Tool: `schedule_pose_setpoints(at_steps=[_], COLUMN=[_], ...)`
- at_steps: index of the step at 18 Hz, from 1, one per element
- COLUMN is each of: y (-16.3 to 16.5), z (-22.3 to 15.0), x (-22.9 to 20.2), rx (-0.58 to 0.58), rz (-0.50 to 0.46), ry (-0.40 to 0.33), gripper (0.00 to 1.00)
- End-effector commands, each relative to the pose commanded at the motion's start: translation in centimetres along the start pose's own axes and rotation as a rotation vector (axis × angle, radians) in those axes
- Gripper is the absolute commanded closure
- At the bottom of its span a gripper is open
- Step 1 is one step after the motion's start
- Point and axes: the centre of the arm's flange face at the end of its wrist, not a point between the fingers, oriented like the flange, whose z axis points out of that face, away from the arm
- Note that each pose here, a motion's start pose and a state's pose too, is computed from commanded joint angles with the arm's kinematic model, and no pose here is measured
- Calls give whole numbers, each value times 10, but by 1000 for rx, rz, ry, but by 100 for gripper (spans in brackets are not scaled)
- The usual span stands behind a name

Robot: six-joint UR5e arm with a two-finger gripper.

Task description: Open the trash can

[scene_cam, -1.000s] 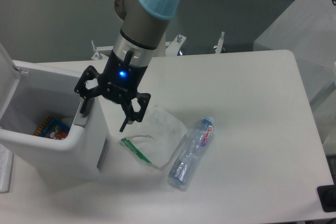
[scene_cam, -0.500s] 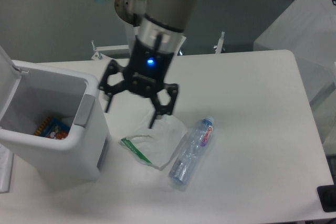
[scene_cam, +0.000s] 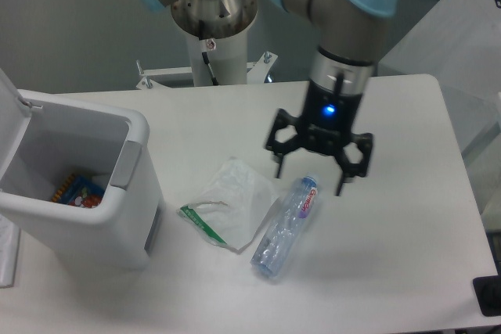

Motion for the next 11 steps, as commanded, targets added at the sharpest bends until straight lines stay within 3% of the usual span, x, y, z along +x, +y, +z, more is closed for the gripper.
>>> schedule_pose_setpoints(at_steps=[7, 11], y=[36, 51], z=[39, 41], x=[-26, -34], rx=[-240, -267], rz=[261, 354], ry=[-21, -5], gripper=[0, 0])
